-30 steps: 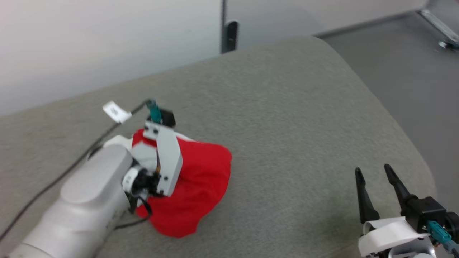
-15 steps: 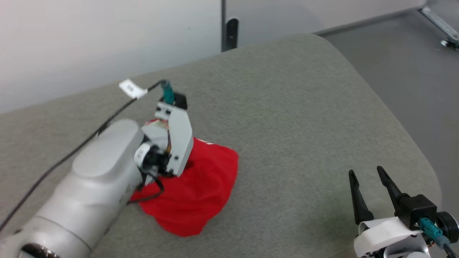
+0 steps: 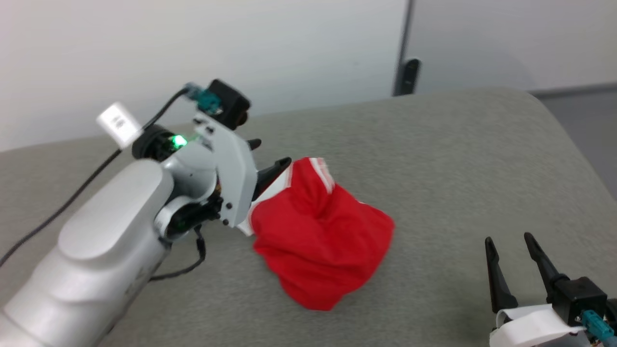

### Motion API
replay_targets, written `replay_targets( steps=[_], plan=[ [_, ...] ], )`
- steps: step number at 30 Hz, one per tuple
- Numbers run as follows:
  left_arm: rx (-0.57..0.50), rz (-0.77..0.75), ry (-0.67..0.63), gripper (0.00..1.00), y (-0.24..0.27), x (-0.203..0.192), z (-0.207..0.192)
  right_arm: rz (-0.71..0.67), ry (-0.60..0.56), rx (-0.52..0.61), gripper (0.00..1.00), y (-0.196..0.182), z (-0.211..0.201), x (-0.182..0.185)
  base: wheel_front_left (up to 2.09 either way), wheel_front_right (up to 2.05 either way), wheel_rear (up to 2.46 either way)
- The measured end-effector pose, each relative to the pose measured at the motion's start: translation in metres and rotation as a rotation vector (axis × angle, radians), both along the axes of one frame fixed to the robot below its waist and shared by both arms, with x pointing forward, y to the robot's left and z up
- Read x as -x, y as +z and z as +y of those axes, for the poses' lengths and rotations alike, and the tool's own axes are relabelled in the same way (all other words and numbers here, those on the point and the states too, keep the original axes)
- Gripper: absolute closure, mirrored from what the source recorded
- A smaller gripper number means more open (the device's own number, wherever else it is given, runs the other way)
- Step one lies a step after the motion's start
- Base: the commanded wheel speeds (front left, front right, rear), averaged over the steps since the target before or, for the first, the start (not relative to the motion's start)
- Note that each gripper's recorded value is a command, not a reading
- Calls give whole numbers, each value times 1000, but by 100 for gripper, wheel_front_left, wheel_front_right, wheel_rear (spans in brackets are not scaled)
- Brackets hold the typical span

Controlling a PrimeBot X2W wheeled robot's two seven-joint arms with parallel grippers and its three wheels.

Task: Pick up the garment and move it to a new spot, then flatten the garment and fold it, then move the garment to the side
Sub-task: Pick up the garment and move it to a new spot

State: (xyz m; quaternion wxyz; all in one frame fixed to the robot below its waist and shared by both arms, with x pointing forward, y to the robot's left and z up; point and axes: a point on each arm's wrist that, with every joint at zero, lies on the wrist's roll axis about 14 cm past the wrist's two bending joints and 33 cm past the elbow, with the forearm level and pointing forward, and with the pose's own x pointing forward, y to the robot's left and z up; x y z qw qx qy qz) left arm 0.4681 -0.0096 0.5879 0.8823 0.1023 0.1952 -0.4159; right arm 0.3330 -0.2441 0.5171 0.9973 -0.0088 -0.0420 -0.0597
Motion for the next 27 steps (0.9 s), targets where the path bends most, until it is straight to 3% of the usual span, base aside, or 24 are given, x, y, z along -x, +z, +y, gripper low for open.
replay_targets(
  steps=[7,16,22,27],
  plan=[
    [216,-197,149,0,20,11,61,-26,121,-4,0,6,38,-18,0,0,0],
    [413,-327,379,0,-3,44,130,-53,230,-9,0,11,75,-21,0,0,0],
    [441,-325,483,0,-34,71,146,-81,264,-5,0,18,86,-15,0,0,0],
    [489,-390,572,0,-27,84,161,-81,266,-1,0,16,87,-9,0,0,0]
  ],
)
